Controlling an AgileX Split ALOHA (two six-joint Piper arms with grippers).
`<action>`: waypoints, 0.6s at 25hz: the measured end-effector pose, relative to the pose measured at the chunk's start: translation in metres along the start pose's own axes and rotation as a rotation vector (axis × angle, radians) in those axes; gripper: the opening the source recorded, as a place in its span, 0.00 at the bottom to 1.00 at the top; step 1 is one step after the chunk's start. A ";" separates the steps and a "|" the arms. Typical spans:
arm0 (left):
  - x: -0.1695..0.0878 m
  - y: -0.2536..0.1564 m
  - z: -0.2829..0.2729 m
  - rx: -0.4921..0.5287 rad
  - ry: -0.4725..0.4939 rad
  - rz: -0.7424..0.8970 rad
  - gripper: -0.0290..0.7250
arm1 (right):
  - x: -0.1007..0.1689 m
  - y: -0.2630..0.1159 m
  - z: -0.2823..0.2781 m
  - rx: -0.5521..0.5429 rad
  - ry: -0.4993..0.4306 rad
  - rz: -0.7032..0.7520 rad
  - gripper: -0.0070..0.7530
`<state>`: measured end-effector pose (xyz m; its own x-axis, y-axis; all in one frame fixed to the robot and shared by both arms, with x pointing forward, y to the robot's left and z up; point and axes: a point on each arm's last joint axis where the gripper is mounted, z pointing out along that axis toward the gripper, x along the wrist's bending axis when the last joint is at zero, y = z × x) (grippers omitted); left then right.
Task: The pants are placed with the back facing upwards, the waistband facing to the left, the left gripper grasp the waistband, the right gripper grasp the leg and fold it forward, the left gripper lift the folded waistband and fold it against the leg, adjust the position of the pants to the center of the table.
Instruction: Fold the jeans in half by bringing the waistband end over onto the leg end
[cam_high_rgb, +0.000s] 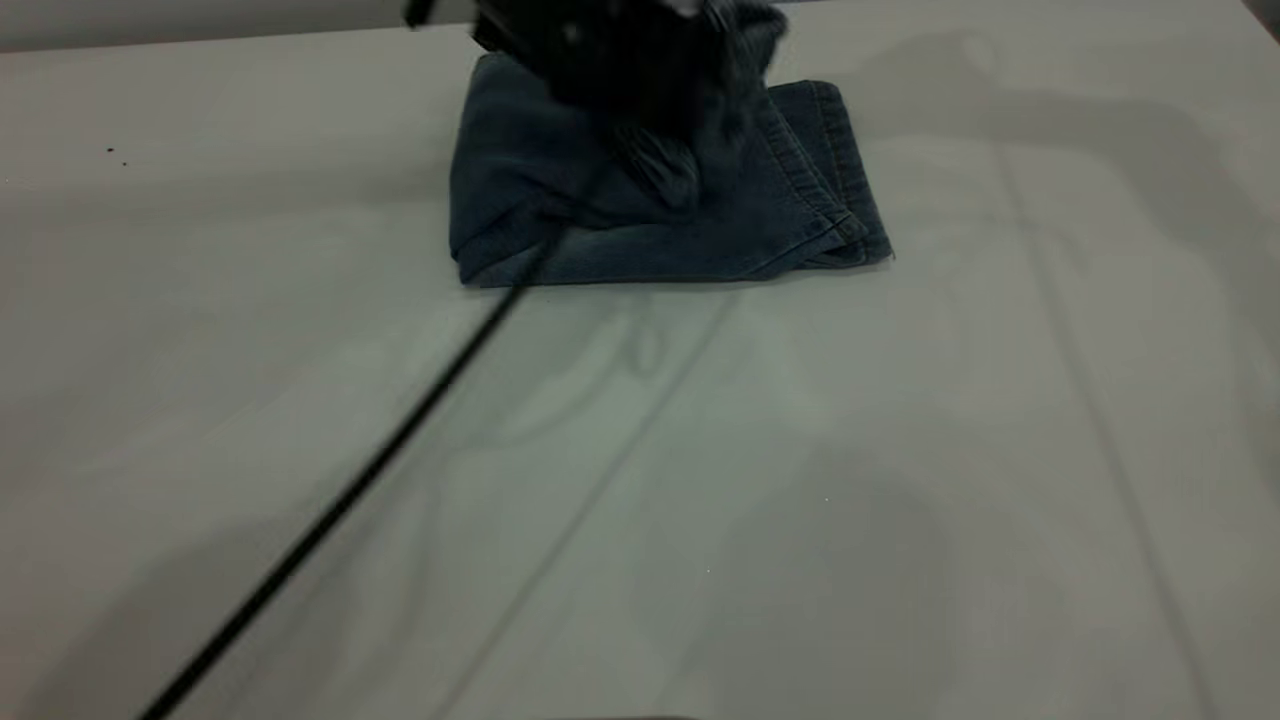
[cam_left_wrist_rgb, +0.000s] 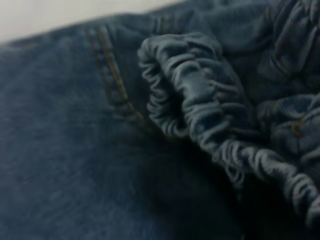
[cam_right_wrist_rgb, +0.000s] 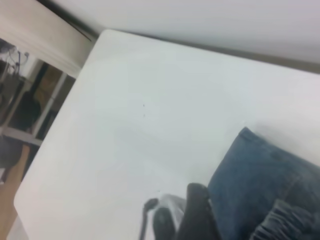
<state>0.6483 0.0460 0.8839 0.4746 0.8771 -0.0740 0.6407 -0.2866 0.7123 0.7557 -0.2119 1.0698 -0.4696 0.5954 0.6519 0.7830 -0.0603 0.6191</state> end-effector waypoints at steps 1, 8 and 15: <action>-0.001 -0.002 0.002 0.006 -0.001 0.017 0.27 | 0.000 0.000 0.000 0.003 -0.005 -0.002 0.63; -0.002 0.013 -0.013 0.046 -0.010 0.132 0.78 | -0.003 -0.002 0.000 0.026 -0.031 -0.015 0.63; 0.022 0.076 -0.091 -0.039 0.067 0.251 0.84 | 0.001 -0.006 0.008 0.058 -0.057 -0.039 0.63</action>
<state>0.6525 0.0787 0.9996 0.5736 0.8046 0.1536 0.4841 -0.4843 0.7287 0.7536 -0.2046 1.0632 -0.4777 0.6410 0.6007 0.7875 0.0093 0.6163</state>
